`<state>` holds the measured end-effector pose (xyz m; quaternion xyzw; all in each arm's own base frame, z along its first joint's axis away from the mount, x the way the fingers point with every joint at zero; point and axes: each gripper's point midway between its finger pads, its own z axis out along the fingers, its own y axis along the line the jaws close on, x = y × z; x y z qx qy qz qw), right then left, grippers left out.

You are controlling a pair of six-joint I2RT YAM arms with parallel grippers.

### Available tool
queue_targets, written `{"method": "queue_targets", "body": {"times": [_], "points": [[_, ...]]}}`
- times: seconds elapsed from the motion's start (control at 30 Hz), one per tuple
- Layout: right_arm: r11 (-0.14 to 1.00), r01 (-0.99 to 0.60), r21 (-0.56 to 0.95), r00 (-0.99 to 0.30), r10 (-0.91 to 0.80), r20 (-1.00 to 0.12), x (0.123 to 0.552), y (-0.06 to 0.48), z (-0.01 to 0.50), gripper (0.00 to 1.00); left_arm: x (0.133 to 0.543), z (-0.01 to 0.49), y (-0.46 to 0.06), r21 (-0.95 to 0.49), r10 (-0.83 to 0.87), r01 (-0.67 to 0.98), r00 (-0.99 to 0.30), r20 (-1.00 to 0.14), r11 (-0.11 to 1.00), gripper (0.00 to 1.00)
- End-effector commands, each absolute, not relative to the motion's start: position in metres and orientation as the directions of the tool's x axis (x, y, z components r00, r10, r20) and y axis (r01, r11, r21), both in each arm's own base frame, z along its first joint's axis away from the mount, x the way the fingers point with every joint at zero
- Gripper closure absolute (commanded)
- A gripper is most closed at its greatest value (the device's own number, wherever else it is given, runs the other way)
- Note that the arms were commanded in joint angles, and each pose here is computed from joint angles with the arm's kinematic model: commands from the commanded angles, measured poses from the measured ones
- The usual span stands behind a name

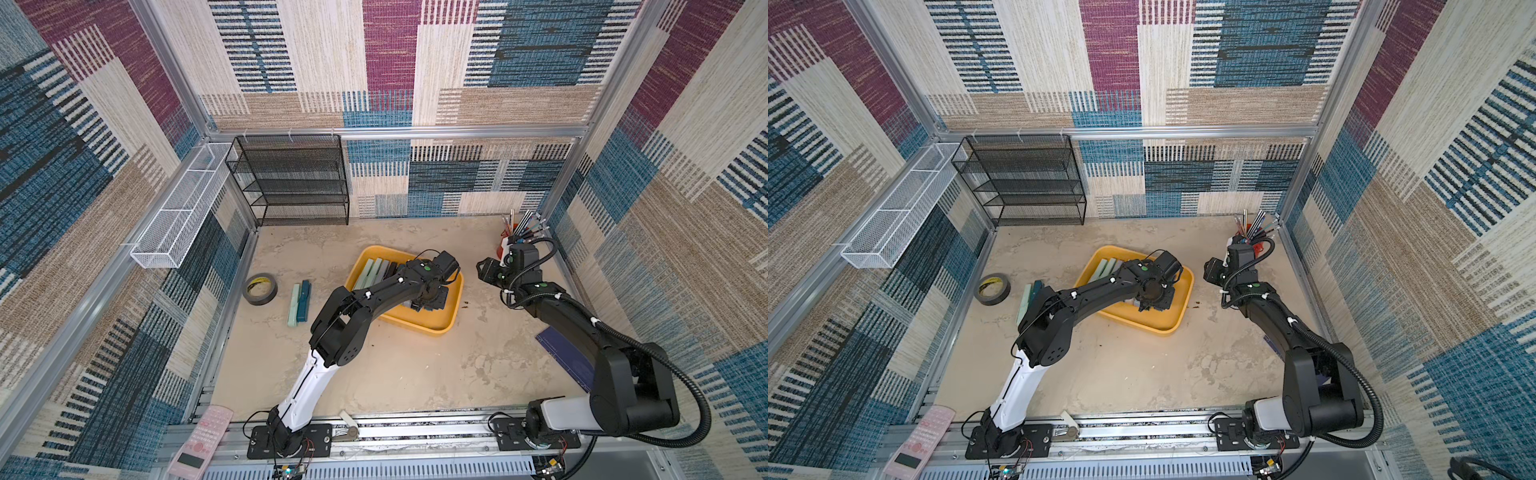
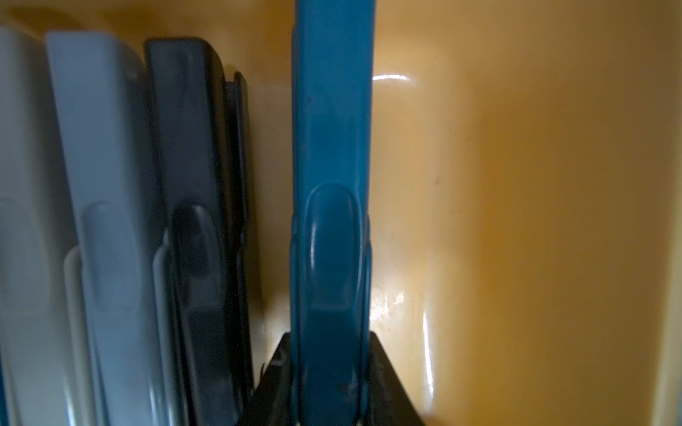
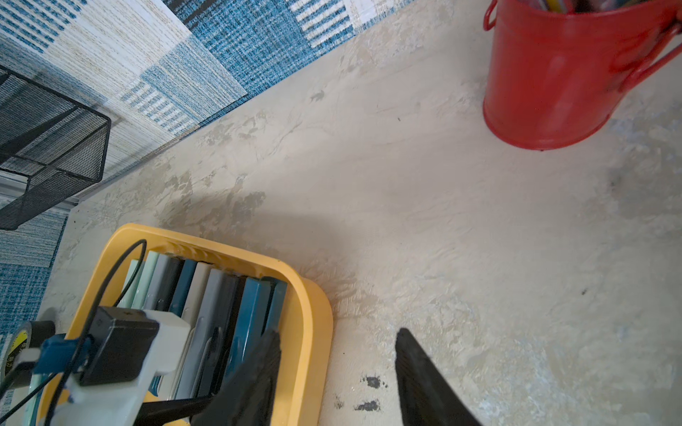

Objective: Put the pruning pliers into the storage box
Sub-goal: Place the pruning pliers in the storage box.

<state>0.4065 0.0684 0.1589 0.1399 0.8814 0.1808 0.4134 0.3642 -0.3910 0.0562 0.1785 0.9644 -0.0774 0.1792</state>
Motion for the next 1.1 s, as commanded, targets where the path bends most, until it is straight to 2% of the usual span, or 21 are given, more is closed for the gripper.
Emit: {"method": "queue_targets", "body": {"times": [0.0,0.27,0.67,0.8,0.87,0.97,1.07], "points": [[0.889,0.07,0.453,-0.604,0.399,-0.69,0.412,0.072,0.166,0.48,0.37,0.058,-0.392,-0.073,0.319,0.374,-0.863,-0.391,0.924,0.77],[0.89,0.065,0.451,-0.61,0.393,-0.688,0.412,0.073,0.165,0.48,0.37,0.053,-0.391,-0.068,0.321,0.373,-0.866,-0.383,0.925,0.75],[0.894,0.059,0.444,-0.62,0.381,-0.686,0.411,0.074,0.165,0.49,0.37,0.069,-0.395,-0.088,0.329,0.394,-0.854,-0.402,0.915,0.57],[0.901,0.052,0.43,-0.622,0.366,-0.692,0.41,0.074,0.168,0.49,0.373,0.095,-0.395,-0.094,0.333,0.413,-0.831,-0.445,0.906,0.53],[0.902,0.033,0.432,-0.629,0.354,-0.692,0.41,0.076,0.17,0.48,0.374,0.115,-0.398,-0.093,0.364,0.461,-0.795,-0.486,0.882,0.48],[0.896,0.001,0.445,-0.649,0.339,-0.681,0.41,0.084,0.171,0.47,0.382,0.14,-0.391,-0.023,0.41,0.5,-0.735,-0.54,0.866,0.4],[0.898,-0.028,0.44,-0.655,0.316,-0.686,0.41,0.093,0.179,0.47,0.392,0.158,-0.368,0.012,0.405,0.483,-0.72,-0.564,0.876,0.37]]}}
